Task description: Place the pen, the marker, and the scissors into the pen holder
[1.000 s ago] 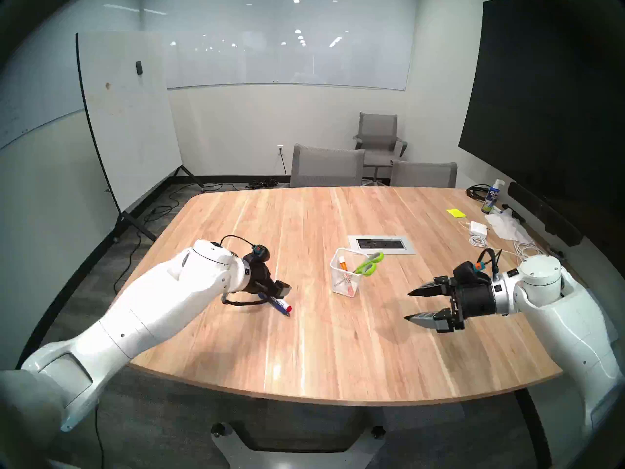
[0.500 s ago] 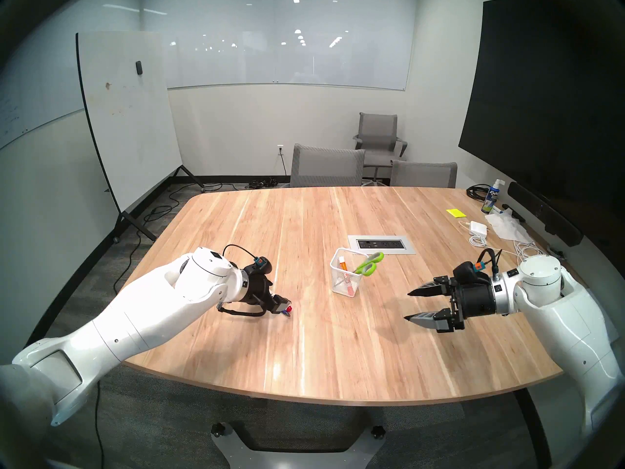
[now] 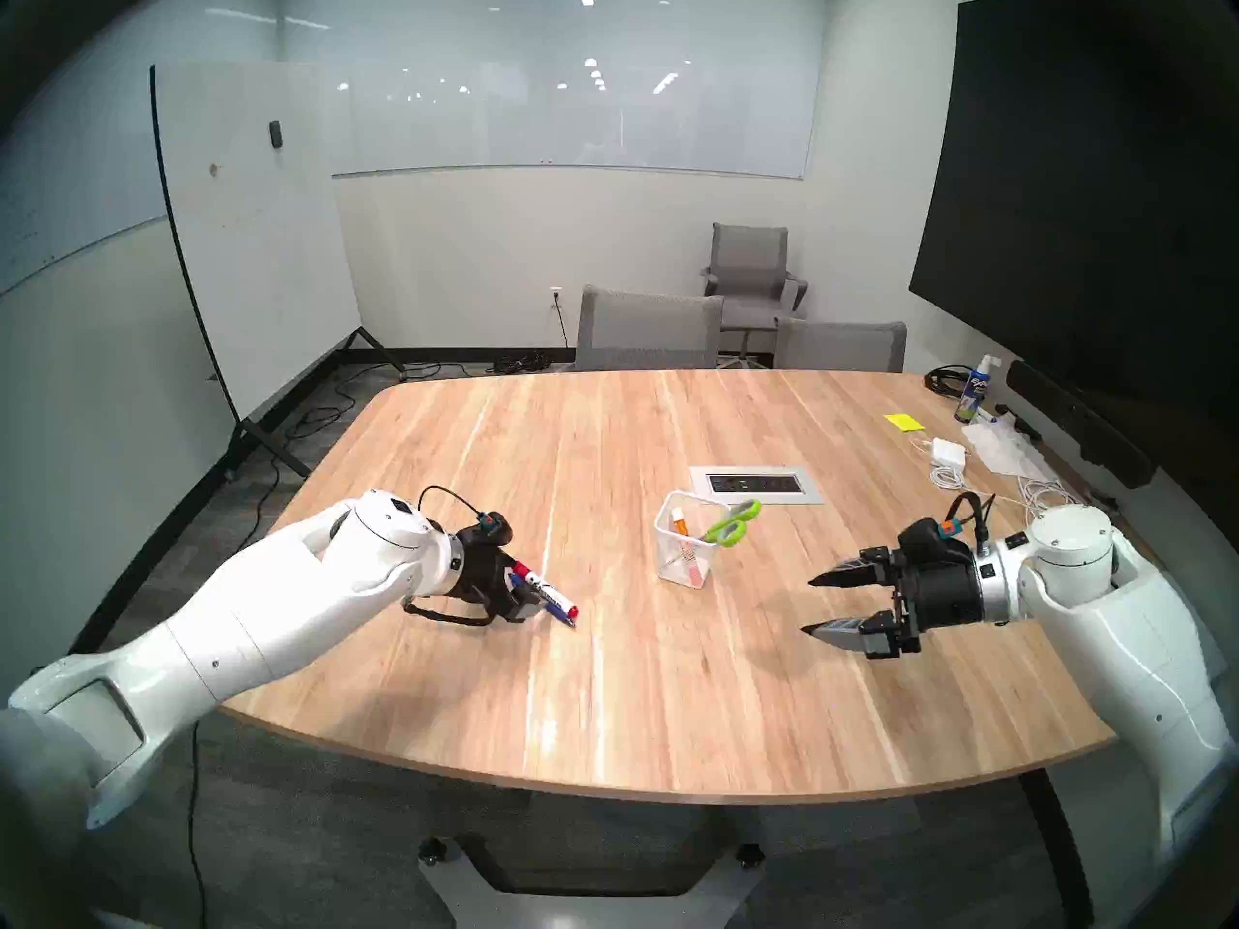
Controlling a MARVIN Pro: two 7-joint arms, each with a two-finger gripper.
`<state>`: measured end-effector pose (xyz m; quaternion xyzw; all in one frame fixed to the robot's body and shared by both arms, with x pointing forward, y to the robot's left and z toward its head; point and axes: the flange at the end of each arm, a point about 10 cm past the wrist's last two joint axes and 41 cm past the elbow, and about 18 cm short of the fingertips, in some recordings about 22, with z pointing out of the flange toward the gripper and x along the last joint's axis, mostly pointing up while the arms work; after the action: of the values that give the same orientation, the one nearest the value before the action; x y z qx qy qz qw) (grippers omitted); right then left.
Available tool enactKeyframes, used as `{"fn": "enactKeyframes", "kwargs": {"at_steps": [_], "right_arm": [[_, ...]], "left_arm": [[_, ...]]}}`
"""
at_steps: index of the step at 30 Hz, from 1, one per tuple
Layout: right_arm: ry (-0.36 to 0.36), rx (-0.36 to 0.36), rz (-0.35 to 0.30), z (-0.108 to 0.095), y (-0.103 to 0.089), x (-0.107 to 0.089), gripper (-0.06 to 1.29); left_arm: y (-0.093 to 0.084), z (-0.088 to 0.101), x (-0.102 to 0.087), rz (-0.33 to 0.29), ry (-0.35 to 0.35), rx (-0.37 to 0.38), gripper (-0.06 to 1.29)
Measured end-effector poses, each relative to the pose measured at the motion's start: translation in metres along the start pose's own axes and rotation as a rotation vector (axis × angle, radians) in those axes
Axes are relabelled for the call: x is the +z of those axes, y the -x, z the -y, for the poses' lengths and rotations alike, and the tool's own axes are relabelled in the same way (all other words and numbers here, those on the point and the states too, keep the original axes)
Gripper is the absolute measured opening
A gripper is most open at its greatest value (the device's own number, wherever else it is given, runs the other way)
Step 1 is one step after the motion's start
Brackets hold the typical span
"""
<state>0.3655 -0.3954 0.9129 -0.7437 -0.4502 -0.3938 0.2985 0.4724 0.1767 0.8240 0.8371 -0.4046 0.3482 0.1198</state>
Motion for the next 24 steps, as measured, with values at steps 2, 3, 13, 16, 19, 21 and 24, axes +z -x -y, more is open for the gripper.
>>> {"fn": "enactKeyframes", "kwargs": {"at_steps": [2, 3, 13, 16, 19, 21, 24], "right_arm": [[0.000, 0.000, 0.000, 0.000, 0.000, 0.000, 1.21], [0.000, 0.000, 0.000, 0.000, 0.000, 0.000, 1.21], [0.000, 0.000, 0.000, 0.000, 0.000, 0.000, 1.21], [0.000, 0.000, 0.000, 0.000, 0.000, 0.000, 1.21], [0.000, 0.000, 0.000, 0.000, 0.000, 0.000, 1.21], [0.000, 0.000, 0.000, 0.000, 0.000, 0.000, 1.21], [0.000, 0.000, 0.000, 0.000, 0.000, 0.000, 1.21]], "left_arm": [[0.002, 0.005, 0.001, 0.000, 0.001, 0.008, 1.25], [0.003, 0.007, 0.001, -0.001, 0.002, 0.011, 1.25], [-0.001, 0.017, 0.003, -0.036, 0.006, 0.061, 1.25], [-0.005, 0.017, 0.003, -0.051, 0.013, 0.082, 1.25], [-0.009, 0.017, 0.004, -0.063, 0.026, 0.100, 1.25], [-0.010, 0.017, 0.005, -0.066, 0.034, 0.107, 1.25], [-0.010, 0.018, 0.006, -0.070, 0.048, 0.118, 1.25]]}}
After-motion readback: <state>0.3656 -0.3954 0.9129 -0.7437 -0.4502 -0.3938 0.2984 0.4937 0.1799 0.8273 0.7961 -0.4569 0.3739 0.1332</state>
